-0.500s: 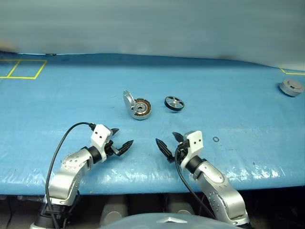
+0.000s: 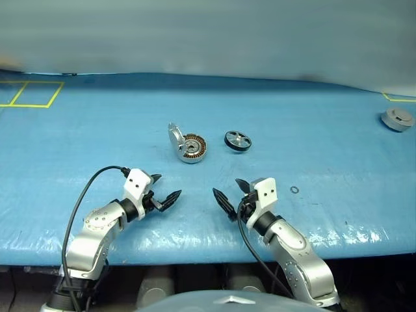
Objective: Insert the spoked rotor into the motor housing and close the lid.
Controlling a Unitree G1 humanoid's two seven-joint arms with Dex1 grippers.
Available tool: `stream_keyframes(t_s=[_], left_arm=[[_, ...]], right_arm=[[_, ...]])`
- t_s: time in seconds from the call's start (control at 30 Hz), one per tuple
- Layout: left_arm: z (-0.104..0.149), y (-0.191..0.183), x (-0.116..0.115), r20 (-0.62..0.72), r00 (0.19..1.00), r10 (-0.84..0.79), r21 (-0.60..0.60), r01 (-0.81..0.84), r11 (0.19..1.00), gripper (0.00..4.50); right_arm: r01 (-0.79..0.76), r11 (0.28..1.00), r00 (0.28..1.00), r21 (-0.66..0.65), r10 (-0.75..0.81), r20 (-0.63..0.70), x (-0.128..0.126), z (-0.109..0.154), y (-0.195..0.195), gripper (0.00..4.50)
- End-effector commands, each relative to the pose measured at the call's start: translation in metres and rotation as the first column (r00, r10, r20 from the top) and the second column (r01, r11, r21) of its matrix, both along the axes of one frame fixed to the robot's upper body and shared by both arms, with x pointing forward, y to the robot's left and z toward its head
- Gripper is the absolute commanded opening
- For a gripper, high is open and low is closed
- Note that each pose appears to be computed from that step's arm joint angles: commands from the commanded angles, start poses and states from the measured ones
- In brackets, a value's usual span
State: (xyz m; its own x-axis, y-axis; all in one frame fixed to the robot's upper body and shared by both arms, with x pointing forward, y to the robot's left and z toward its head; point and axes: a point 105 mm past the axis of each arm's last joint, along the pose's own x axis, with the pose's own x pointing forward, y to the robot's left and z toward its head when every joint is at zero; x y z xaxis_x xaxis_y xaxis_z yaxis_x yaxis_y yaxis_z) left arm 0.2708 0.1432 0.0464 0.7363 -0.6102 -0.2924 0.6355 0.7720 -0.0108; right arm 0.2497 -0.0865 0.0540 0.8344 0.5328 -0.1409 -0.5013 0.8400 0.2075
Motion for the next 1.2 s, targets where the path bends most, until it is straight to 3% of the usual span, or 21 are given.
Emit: stream_keyframes(t_s=[0.03, 0.53, 0.73, 0.9, 1.07, 1.2], left_arm=[[0.014, -0.004, 0.002, 0.064, 0.998, -0.010, 0.000, 0.010, 1.000, 4.50], [0.013, -0.003, 0.000, 0.065, 0.998, -0.009, 0.008, 0.008, 1.000, 4.50], [0.013, -0.004, -0.001, 0.067, 0.998, -0.008, 0.009, 0.007, 1.000, 4.50], [0.013, -0.003, 0.000, 0.064, 0.998, -0.012, 0.015, 0.011, 1.000, 4.50], [0.014, -0.004, 0.000, 0.067, 0.998, -0.017, 0.013, 0.016, 1.000, 4.50], [0.016, -0.005, 0.000, 0.086, 0.996, -0.020, 0.016, 0.018, 1.000, 4.50]], right_arm=[[-0.019, 1.000, 0.998, 0.008, 0.018, 0.056, 0.002, 0.012, 0.004, 4.47], [-0.025, 1.000, 0.998, -0.002, 0.025, 0.050, 0.002, 0.010, 0.006, 4.47], [-0.110, 0.986, 0.992, -0.123, 0.116, 0.040, 0.003, 0.007, 0.000, 4.47], [-0.360, 0.842, 0.922, -0.401, 0.386, -0.019, 0.010, 0.014, -0.005, 4.47], [-0.483, 0.547, 0.805, -0.684, 0.585, -0.099, 0.046, 0.038, -0.006, 4.47], [-0.493, 0.354, 0.713, -0.795, 0.688, -0.136, 0.078, 0.061, 0.013, 4.47]])
